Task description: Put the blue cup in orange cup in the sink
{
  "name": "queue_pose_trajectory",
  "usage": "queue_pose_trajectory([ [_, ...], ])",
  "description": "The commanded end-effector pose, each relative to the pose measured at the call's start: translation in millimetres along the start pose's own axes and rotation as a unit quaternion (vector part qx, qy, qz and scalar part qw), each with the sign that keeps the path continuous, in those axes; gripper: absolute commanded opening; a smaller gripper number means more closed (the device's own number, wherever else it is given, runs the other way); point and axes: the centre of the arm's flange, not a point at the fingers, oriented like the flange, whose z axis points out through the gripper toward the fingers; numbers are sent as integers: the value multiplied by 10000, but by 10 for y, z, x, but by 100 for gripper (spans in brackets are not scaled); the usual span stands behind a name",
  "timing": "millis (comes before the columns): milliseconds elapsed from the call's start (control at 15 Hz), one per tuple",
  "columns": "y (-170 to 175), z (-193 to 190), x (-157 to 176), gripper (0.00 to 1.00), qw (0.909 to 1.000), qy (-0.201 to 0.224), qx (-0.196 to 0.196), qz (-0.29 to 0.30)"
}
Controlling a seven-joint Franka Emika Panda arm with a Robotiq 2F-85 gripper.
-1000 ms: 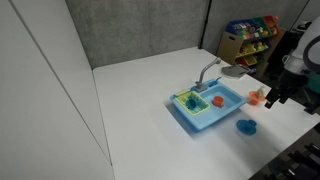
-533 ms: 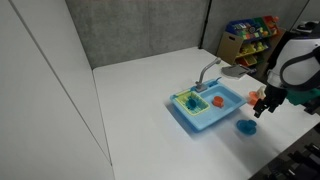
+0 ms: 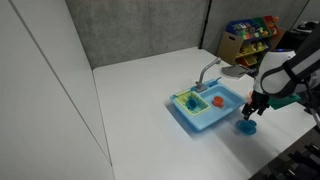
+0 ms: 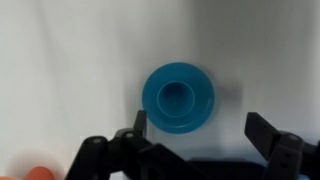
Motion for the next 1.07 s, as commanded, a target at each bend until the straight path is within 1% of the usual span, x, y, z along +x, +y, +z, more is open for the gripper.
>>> queue_pose_trajectory([
  [0, -13, 146, 93, 100, 9998, -25, -178, 35],
  [400, 71, 351, 70, 100, 9991, -142, -396, 21],
  [867, 65, 532, 92, 100, 9990, -218, -387, -10],
  [933, 63, 539, 92, 89, 9990, -254, -372, -16],
  [1000, 64, 544, 93, 74, 9990, -261, -372, -17],
])
